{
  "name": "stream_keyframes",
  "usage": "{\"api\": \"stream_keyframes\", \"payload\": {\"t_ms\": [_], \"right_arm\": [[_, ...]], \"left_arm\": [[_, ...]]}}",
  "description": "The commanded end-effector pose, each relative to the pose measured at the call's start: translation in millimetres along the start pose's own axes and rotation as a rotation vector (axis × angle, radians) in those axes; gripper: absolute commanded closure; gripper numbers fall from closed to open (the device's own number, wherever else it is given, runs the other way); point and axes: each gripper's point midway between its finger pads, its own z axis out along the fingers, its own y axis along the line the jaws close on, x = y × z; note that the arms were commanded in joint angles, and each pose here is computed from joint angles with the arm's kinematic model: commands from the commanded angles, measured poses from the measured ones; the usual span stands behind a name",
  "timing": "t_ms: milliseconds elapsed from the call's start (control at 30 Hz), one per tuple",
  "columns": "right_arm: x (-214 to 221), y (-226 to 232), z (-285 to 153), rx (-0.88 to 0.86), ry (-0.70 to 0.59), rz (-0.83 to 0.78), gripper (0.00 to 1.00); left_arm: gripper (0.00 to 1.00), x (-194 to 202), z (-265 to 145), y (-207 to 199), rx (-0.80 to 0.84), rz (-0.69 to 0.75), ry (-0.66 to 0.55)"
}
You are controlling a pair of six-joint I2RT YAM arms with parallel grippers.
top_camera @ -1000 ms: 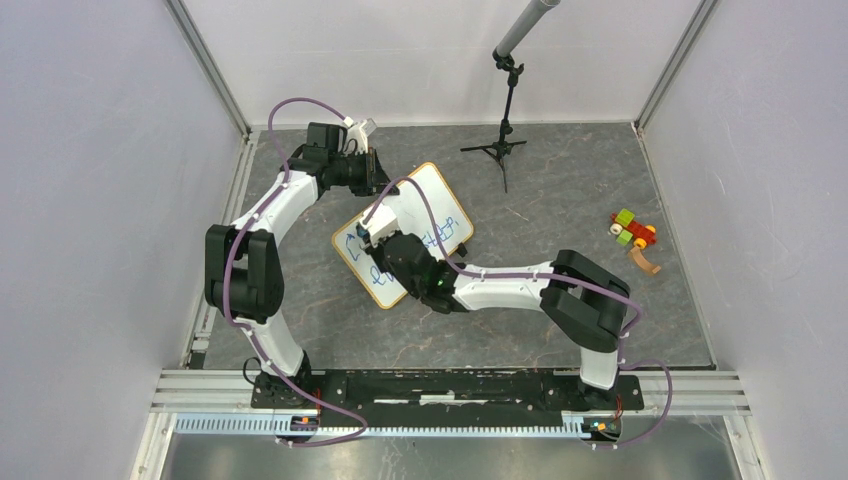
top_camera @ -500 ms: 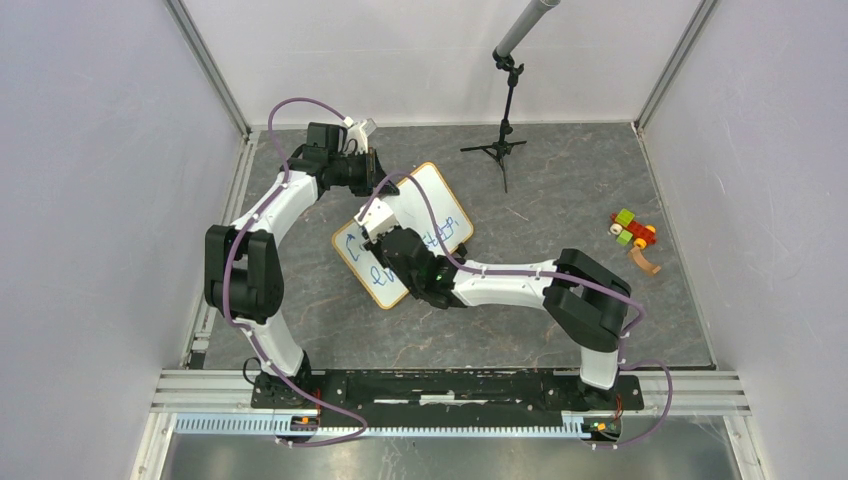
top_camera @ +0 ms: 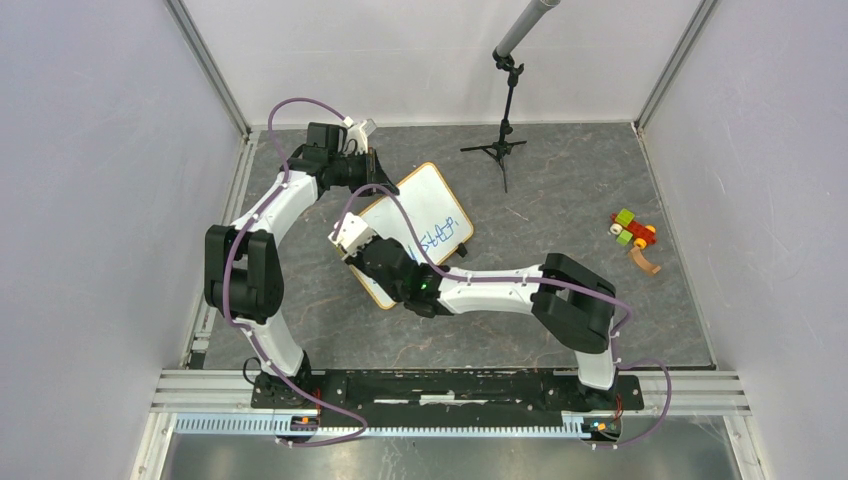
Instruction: Erase the whiteboard
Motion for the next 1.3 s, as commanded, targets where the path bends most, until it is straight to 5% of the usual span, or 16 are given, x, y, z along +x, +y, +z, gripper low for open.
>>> {"api": "stream_keyframes", "payload": {"t_ms": [0, 200, 700, 933, 1267], "right_arm": [[15.7, -42.4, -1.5, 0.085, 0.025, 0.131, 0.77], [27.6, -66.2, -2.1, 0.135, 0.057, 0.149, 0.77], [-13.3, 56.6, 2.1, -0.185, -0.028, -0.118, 0.77], [7.2, 33.8, 1.0, -0.128, 0.016, -0.065, 0.78], [49.1, -56.7, 0.6, 0.099, 0.125, 0.157, 0.78]], "left_arm": [[0.98, 6.9, -9.3, -14.7, -0.005, -0.019, 0.025], [0.98, 6.0, -9.7, -15.1, -0.006, -0.019, 0.023], [0.98, 6.9, -8.8, -15.6, -0.009, -0.015, 0.025], [0.98, 6.8, -8.9, -15.7, -0.009, -0.015, 0.024], [0.98, 5.3, -9.8, -17.7, -0.004, -0.013, 0.021]]}}
